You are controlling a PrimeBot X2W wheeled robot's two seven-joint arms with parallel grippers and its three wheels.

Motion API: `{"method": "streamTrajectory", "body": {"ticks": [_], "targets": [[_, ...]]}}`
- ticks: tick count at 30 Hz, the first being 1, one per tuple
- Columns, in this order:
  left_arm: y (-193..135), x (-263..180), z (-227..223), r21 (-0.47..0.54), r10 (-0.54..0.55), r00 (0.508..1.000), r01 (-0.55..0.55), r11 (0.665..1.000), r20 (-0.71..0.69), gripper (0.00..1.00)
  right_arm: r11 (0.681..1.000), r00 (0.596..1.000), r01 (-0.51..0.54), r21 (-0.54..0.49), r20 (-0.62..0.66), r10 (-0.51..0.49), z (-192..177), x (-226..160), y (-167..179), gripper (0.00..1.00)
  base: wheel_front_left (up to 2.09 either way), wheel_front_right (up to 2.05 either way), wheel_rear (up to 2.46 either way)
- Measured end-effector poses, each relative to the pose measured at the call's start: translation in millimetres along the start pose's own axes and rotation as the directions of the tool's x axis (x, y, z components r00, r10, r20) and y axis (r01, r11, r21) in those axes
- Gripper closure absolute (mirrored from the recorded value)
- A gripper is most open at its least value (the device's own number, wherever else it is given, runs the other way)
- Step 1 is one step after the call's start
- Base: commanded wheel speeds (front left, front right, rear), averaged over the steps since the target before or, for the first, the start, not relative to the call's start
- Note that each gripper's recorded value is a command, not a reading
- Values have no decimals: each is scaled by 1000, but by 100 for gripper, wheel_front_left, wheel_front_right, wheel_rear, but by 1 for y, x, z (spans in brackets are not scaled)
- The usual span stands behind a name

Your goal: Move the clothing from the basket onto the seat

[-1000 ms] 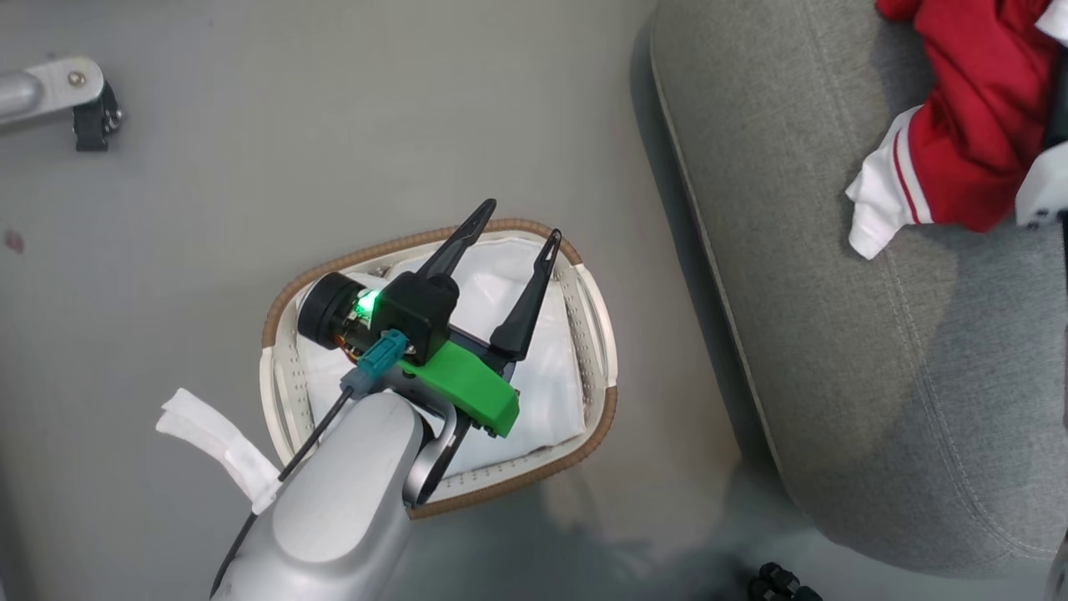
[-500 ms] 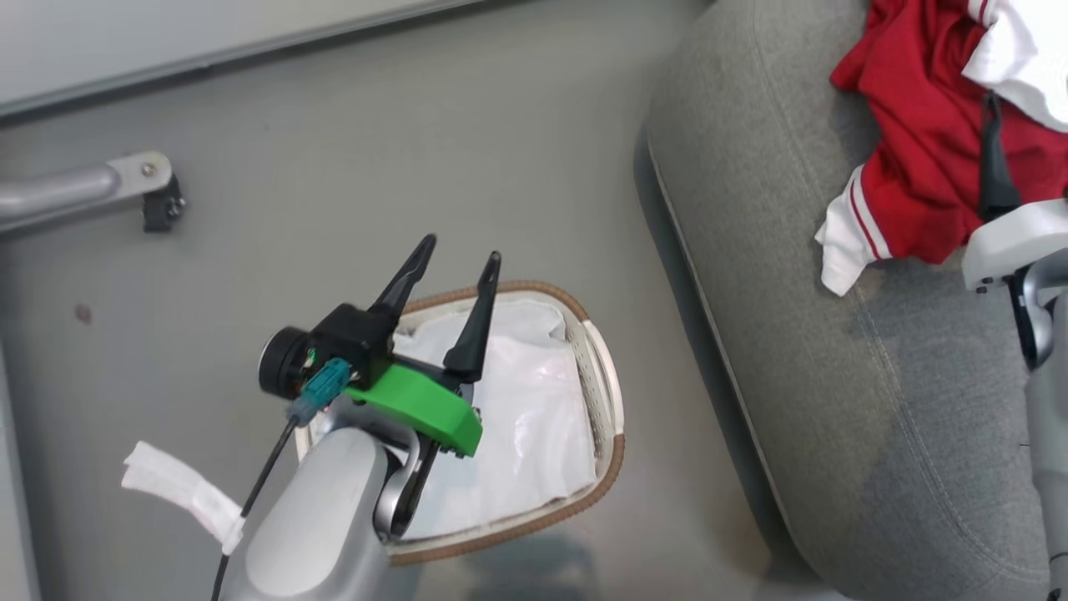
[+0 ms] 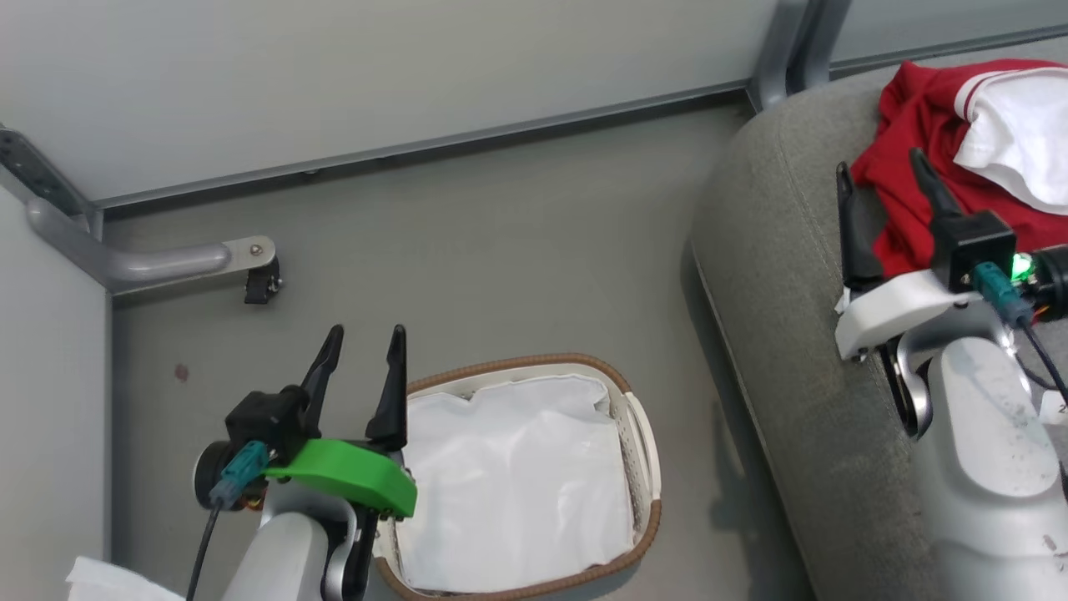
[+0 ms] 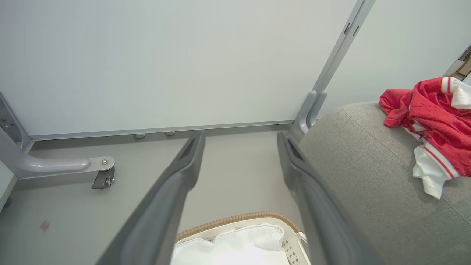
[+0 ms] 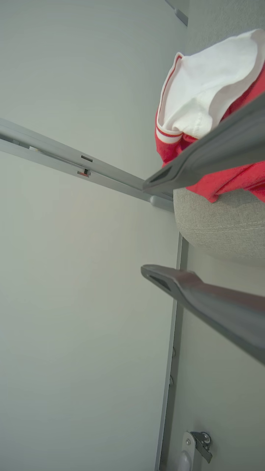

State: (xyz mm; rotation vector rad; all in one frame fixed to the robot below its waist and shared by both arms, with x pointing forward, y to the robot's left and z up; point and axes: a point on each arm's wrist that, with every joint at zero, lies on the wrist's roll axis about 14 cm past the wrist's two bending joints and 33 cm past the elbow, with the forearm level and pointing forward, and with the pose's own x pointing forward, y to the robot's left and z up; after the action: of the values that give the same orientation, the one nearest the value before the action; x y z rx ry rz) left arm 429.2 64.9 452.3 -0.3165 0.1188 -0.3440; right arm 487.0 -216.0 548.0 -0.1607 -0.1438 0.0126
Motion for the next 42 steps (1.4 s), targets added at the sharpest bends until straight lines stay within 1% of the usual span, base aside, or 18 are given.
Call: {"method": "streamTrajectory", "body": {"ticks": [4,7,9,13,18,26,42], "targets": [[27,-24,12,4,107,994,-107,994,39,0,998,999,-38,58,-4,38,-2,-15,25,0,0,0,0],[43,-44,15,3,173,984,-173,985,51,0,995,998,-53,87,-12,54,-6,-28,35,0,0,0,0],[53,-57,17,4,213,975,-213,977,60,0,993,998,-63,104,-21,65,-9,-37,41,0,0,0,0],[65,-76,19,5,263,962,-264,965,73,0,981,996,-68,183,-38,76,-16,-55,51,0,0,0,0],[67,-90,23,1,285,954,-287,958,91,0,971,993,-77,226,-74,96,-29,-78,60,0,0,0,0],[68,-100,19,-22,306,948,-306,952,83,0,963,990,-92,252,-79,115,-29,-94,67,0,0,0,0],[68,-102,19,-21,310,947,-309,951,85,0,960,989,-108,259,-72,131,-27,-95,73,0,0,0,0]]}}
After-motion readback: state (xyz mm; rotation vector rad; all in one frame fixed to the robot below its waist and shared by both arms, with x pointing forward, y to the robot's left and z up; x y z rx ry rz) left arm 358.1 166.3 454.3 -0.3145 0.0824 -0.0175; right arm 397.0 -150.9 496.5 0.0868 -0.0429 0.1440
